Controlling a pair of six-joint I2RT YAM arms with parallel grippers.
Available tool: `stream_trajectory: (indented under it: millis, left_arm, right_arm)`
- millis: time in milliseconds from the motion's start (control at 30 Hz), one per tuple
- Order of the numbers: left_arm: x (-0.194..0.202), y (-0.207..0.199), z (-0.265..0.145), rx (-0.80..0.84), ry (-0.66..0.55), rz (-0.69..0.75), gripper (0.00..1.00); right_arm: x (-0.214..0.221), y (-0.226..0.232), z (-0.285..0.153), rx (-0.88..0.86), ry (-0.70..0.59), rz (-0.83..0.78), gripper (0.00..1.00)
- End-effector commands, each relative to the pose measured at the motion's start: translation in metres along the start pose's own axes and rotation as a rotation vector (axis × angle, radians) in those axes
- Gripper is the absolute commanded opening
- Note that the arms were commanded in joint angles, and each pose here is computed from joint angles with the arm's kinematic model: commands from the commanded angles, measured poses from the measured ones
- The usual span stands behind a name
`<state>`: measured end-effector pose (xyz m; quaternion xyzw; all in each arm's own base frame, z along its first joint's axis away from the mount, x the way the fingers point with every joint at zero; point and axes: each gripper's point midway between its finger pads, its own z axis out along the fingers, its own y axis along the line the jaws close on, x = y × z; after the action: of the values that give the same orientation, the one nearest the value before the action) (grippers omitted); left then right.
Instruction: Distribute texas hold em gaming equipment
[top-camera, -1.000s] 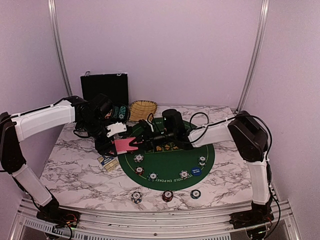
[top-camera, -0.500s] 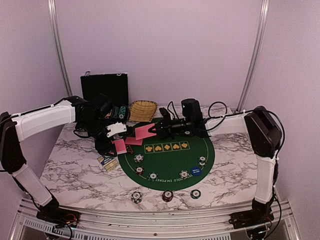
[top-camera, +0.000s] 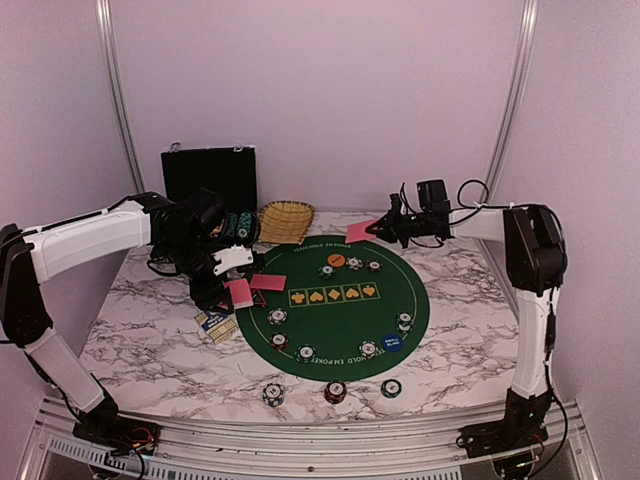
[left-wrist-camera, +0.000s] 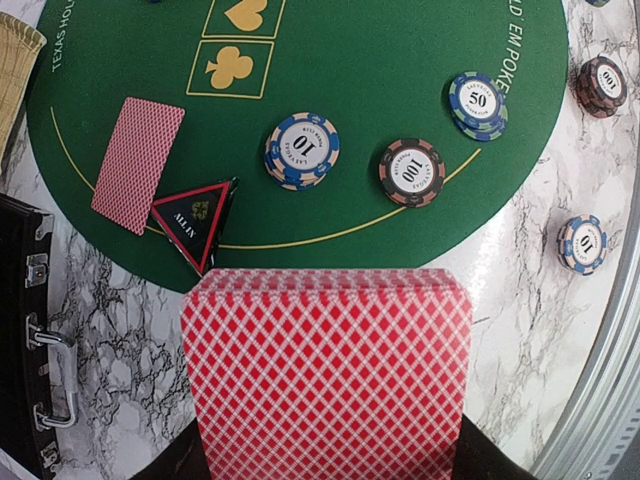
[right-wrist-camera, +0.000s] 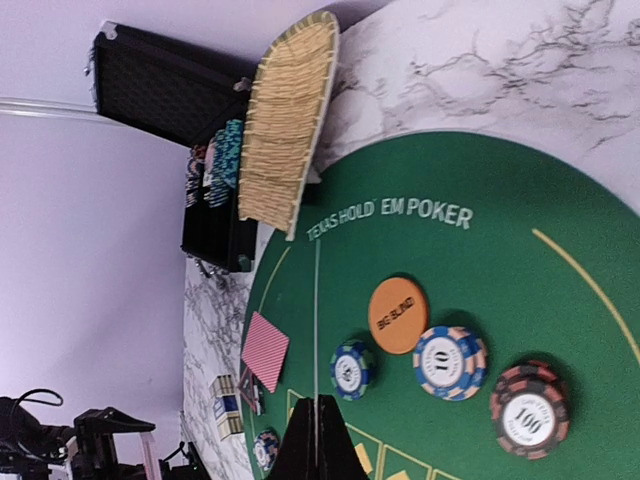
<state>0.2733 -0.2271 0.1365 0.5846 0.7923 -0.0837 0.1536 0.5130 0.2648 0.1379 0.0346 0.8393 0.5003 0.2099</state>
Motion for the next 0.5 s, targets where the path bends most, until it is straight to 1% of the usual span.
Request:
stream_trajectory:
  millis: [0,100,467]
  left_arm:
    - [0.003,-0.003,-0.003,0.005,0.004,0.002,0.0]
    - [0.003,-0.004,-0.003,0.007,0.004,0.003,0.0]
    - [0.006,-0.006,-0.003,0.013,0.008,0.004,0.0]
  right_arm:
    - [-0.006,-0.043,0.014,0.119,0.012,0.006,0.0]
    - [-0.008,-0.055,0.021,0.137,0.014,0.017,0.0]
    - [-0.019,-0.066,0.032,0.146,-0.015,0.027,0.0]
